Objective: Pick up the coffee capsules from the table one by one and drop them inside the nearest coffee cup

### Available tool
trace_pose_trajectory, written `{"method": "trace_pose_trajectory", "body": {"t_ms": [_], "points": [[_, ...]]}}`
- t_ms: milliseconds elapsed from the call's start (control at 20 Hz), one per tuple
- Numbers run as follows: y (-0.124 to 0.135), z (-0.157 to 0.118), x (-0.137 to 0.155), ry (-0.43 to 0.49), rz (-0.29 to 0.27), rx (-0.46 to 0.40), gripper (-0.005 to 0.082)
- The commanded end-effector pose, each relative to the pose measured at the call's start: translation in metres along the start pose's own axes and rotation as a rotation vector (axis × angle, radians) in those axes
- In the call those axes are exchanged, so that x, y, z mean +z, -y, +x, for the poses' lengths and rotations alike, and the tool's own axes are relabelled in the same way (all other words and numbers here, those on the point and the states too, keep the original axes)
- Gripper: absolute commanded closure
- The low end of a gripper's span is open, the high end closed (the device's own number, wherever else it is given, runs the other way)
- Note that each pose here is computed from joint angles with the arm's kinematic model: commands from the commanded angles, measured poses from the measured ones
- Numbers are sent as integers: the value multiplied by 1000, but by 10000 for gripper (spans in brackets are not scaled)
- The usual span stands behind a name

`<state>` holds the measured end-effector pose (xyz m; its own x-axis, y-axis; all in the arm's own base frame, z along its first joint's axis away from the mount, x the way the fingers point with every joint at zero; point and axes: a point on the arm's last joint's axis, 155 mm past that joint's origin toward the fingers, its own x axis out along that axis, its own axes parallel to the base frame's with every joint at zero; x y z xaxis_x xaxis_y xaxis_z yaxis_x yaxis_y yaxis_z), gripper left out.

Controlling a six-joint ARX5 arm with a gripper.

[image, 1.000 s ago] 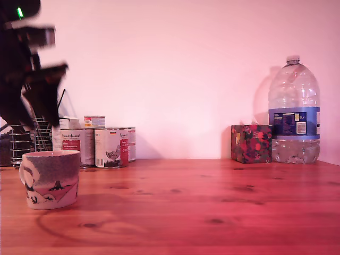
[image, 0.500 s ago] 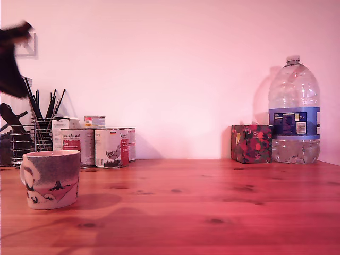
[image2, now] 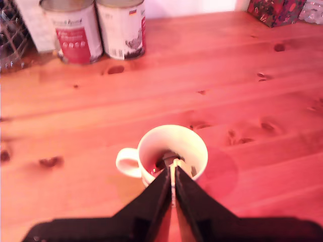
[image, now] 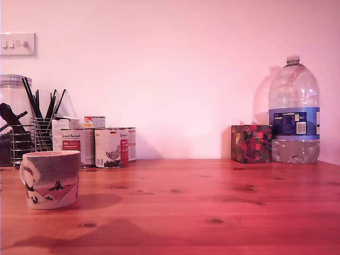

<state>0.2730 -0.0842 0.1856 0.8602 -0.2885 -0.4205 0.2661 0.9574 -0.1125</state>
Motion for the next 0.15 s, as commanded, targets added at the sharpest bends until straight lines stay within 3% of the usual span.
{"method": "trace_pose_trajectory", "body": {"t_ms": [0,100], "points": [[-1,-1,0,11,-6,3,790],[-1,-1,0,9,-4,3,790]]}}
